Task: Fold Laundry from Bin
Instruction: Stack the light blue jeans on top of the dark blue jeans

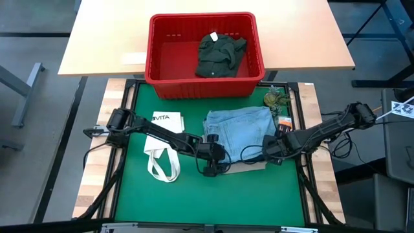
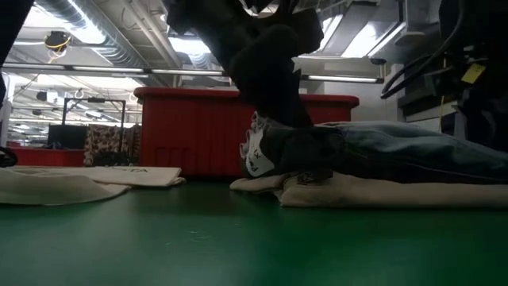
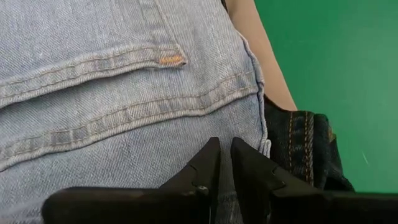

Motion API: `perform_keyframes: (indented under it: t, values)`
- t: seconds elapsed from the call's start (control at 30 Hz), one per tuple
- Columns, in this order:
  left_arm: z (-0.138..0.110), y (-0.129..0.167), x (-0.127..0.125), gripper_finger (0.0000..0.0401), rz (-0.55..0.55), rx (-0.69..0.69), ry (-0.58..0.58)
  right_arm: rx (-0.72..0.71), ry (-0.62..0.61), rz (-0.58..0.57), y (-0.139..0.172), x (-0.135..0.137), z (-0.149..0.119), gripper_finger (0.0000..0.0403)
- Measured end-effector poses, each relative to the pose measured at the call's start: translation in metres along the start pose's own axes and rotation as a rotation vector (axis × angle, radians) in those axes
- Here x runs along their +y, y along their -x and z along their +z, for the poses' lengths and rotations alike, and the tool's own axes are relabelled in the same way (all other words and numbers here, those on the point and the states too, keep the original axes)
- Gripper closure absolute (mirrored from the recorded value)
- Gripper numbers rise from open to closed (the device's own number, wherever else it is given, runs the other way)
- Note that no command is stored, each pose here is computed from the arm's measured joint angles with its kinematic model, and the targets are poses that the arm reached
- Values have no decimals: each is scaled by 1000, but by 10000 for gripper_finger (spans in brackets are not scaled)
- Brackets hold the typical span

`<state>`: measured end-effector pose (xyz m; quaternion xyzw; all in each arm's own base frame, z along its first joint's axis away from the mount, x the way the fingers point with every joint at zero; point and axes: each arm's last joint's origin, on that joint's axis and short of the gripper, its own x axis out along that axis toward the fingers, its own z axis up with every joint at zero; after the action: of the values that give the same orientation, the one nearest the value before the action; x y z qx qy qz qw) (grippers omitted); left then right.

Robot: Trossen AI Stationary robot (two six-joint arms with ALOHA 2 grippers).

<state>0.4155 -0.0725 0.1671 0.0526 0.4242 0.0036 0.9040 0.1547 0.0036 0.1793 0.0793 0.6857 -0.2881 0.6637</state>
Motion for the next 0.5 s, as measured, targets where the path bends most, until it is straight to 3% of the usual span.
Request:
perform_keyframes:
  t: [0.27, 0.4, 0.5]
  values:
    - [2, 7, 2, 360, 43, -5, -27, 8, 7, 6, 10, -1, 3, 164]
    - [6, 18, 7, 360, 57, -20, -69, -1, 47, 16, 35, -4, 10, 164]
    - [12, 30, 13, 360, 89, -47, -67, -88, 65, 1, 57, -7, 20, 164]
